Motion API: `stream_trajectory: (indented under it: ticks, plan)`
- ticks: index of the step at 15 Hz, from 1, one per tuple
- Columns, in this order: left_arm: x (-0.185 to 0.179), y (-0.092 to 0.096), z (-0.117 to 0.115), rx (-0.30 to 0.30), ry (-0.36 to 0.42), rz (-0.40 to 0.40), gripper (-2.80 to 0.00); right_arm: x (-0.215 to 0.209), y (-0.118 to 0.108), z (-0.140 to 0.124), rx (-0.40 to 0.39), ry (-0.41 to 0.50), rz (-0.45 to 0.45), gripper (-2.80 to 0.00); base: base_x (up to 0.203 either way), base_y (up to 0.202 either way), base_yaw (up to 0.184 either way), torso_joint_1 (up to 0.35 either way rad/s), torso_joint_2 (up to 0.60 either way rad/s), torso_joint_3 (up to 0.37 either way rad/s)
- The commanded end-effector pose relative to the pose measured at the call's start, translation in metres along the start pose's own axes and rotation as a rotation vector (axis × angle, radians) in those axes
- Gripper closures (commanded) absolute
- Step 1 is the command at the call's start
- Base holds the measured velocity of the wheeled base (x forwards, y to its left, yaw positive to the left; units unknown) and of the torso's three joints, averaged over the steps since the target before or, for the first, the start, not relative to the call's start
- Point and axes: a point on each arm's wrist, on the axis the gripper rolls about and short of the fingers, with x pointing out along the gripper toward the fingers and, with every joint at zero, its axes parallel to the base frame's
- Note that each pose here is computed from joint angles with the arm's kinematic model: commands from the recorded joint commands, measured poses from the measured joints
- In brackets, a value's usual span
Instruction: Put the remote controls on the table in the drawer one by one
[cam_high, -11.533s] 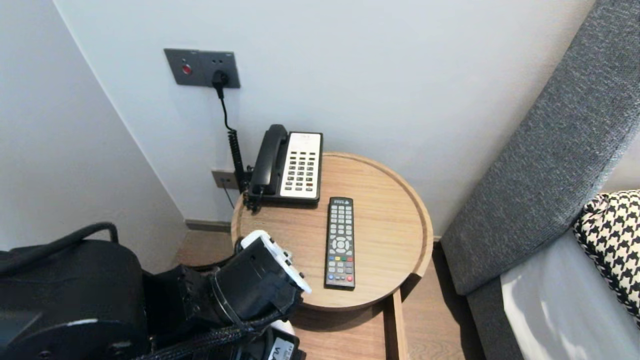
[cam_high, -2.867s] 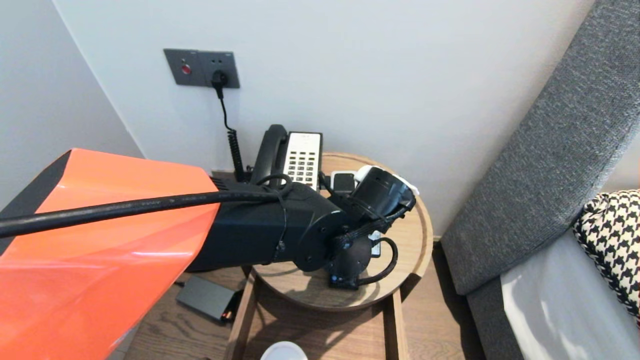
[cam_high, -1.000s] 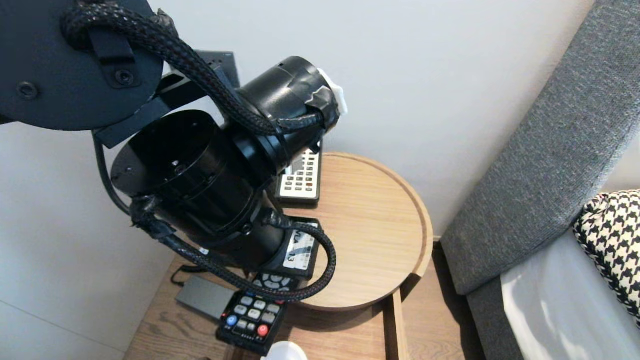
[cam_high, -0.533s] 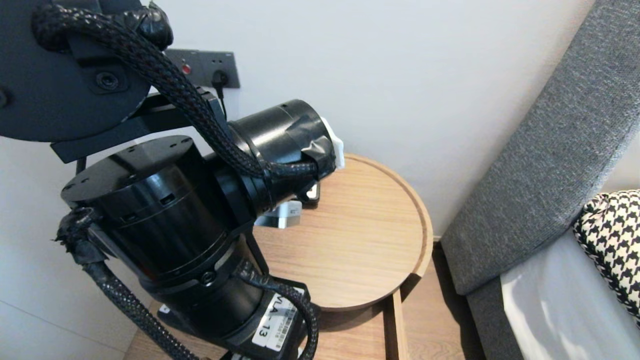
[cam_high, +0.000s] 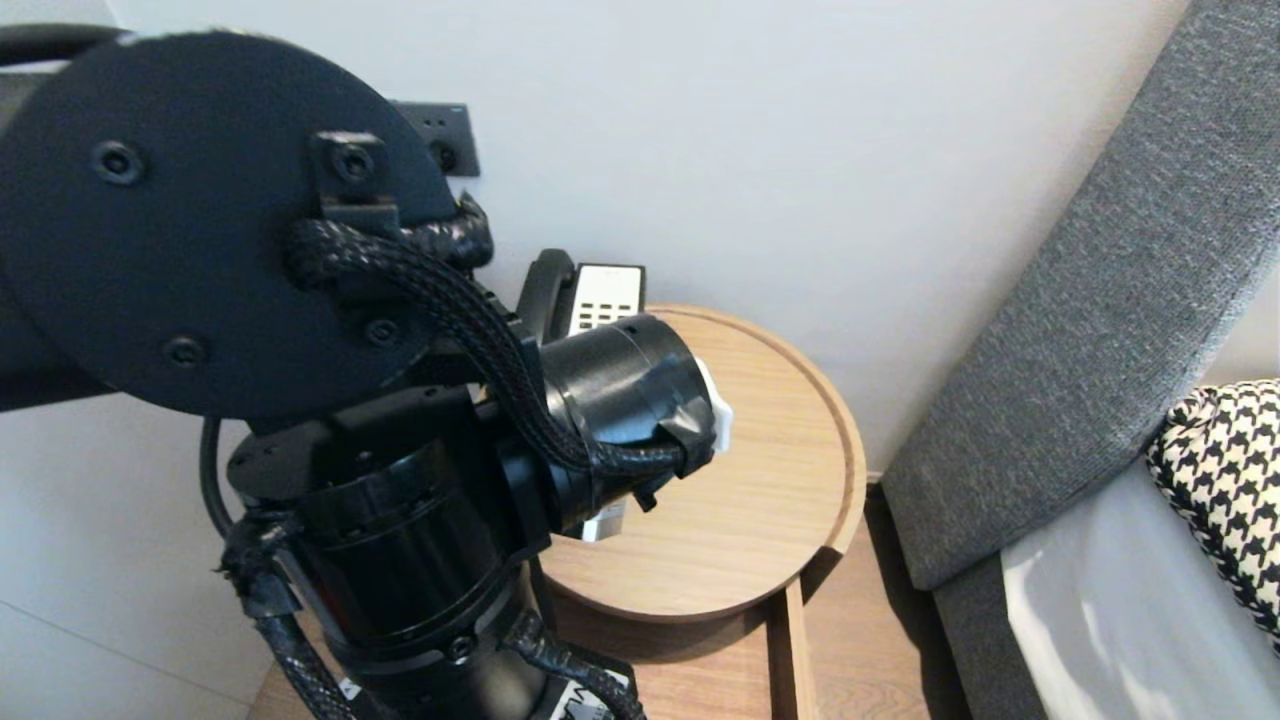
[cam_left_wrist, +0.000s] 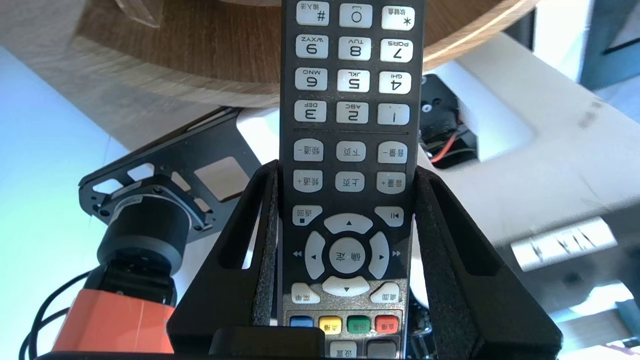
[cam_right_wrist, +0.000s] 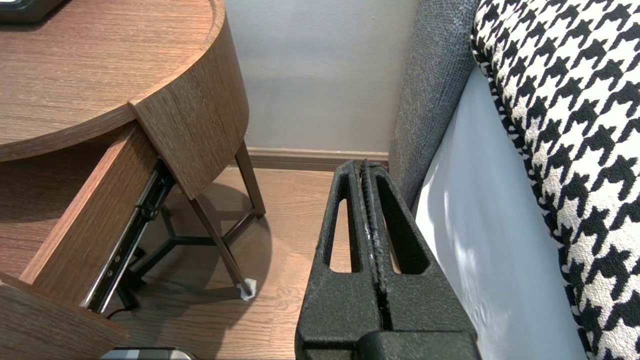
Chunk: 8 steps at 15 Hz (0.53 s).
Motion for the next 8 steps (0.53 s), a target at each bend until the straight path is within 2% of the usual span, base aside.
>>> stream_trajectory:
  ticks: [1,8]
  plan:
    - [0.013,-0.001,0.003,-0.009,0.041,0.025,0.00,0.002,0.000,-0.007,0.000,0.025,0.000,0.00,0.000,0.000,0.000,0.000,0.00,0.000]
    - [0.038,-0.008,0.016,-0.009,0.058,-0.002,0.00,0.002,0.000,-0.007,0.000,0.025,0.000,0.00,0.000,0.000,0.000,0.000,0.00,0.000]
